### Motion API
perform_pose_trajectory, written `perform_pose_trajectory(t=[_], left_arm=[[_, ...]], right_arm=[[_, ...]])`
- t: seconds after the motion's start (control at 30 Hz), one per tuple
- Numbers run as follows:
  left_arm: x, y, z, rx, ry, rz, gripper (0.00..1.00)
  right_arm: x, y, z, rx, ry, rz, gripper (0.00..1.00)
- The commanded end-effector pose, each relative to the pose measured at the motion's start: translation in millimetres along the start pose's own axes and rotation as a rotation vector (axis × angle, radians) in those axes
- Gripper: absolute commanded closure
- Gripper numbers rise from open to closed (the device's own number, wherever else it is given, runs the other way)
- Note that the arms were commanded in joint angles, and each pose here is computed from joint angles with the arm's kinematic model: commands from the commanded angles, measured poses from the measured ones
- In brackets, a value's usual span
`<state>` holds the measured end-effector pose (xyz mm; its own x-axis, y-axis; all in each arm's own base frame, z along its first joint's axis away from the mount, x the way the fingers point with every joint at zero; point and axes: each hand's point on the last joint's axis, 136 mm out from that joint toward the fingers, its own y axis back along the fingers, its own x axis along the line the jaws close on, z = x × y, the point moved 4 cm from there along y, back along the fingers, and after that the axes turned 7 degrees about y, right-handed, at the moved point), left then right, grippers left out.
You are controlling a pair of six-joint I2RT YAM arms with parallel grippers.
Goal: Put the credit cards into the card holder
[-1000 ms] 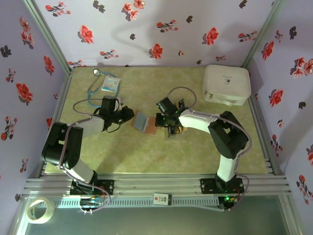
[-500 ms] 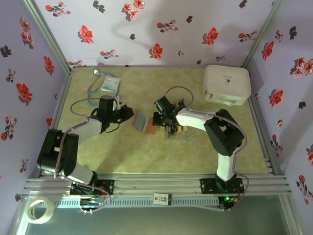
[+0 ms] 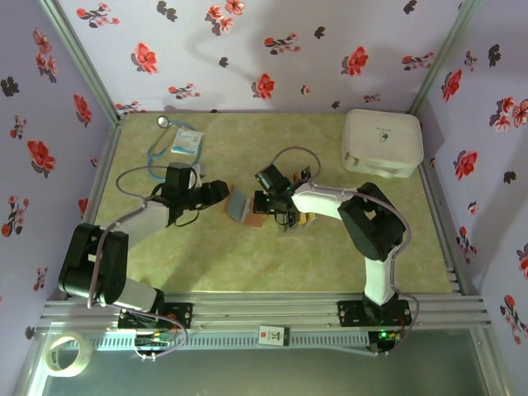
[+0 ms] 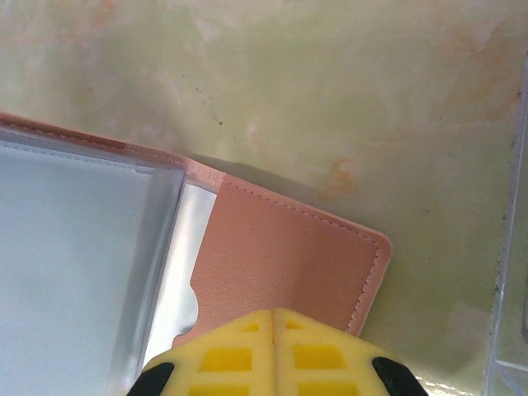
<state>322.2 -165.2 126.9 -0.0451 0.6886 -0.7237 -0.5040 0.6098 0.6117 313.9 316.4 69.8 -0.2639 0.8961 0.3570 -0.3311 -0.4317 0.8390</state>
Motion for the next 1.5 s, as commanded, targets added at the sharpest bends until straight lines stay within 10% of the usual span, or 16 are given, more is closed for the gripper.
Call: perform_pose_trajectory(t=[0.0, 0.7, 1.03, 1.37, 1.47], left_arm=[[1, -4, 5, 0.011, -0.046, 0.034, 0.44], [5, -28, 8, 0.076, -0.054, 0.029, 0.63], [2, -30, 9, 0.083, -0.055, 0.005, 1.00], [-1, 13, 9, 0.028, -0.093, 0.109, 1.00], [-1, 25, 7, 0.026, -0.103, 0.145, 1.00]], right_arm=[[-1, -6, -3, 0.007, -0.003, -0.007, 1.00], [-5, -13, -8, 0.022, -0.008, -0.017, 1.00], [-5, -13, -7, 0.023, -0.009, -0.014, 1.00], [6, 10, 9, -0.018, -0.008, 0.023, 1.00], [-2, 13, 11, -0.021, -0.013, -0.004, 0.81]])
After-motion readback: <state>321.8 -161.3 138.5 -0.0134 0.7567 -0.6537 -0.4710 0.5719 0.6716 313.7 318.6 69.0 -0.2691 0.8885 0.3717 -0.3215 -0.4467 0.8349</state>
